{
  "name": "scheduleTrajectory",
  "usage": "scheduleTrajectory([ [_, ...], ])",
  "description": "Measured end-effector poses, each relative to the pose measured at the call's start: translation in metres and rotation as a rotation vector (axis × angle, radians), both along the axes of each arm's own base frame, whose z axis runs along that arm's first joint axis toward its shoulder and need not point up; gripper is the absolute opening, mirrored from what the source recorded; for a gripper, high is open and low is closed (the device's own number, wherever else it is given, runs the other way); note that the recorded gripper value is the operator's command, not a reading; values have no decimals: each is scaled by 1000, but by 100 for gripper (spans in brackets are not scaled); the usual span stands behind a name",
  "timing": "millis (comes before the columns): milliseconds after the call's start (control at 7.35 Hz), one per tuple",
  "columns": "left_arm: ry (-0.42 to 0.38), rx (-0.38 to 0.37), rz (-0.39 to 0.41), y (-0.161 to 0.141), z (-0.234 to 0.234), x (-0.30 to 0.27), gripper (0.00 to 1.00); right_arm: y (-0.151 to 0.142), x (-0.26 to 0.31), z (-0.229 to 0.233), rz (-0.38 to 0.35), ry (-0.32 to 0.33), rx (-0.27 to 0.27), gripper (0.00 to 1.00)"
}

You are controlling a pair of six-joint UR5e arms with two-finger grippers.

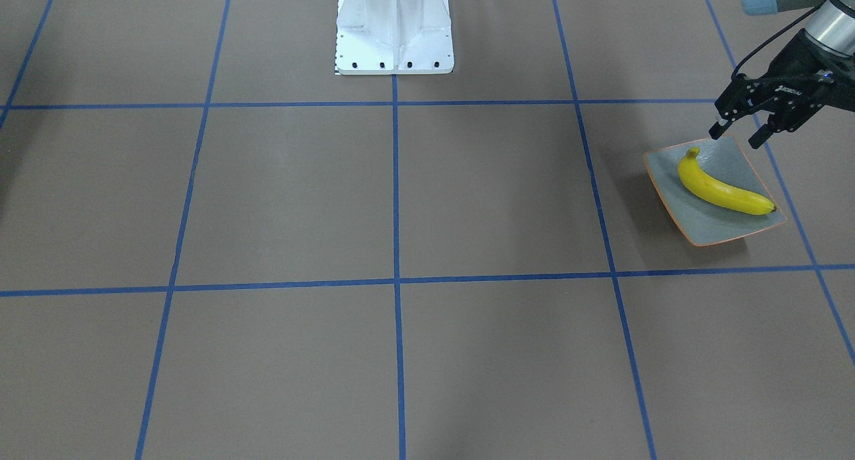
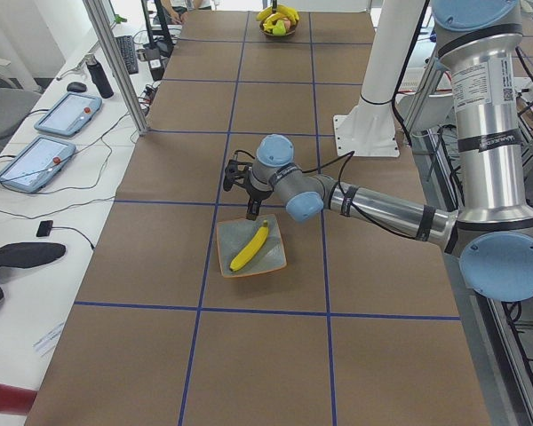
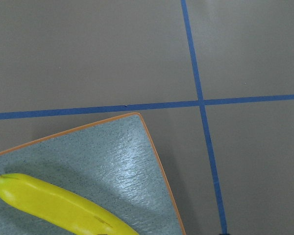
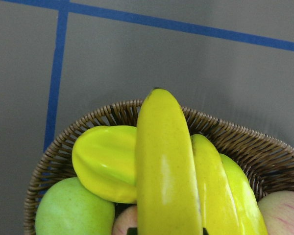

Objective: Transfer all bananas from basket to plate

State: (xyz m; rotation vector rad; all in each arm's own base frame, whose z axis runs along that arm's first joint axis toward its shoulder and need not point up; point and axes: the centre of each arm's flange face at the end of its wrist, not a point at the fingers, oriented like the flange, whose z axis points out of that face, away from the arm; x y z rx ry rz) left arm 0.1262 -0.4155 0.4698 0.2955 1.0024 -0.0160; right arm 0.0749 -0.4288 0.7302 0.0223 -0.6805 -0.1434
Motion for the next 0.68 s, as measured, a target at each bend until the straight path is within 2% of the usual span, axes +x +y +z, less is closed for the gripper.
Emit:
scheduleTrajectory([
  [408, 19, -23, -17, -2, -6, 3, 83, -33, 17, -87, -19, -15, 4, 0],
  [544, 36, -37, -17, -4, -11, 5, 83, -48, 14, -114, -14, -48, 7, 0],
  [680, 72, -67, -14, -8, -21, 10, 83, -60, 5, -138, -6, -112, 12, 0],
])
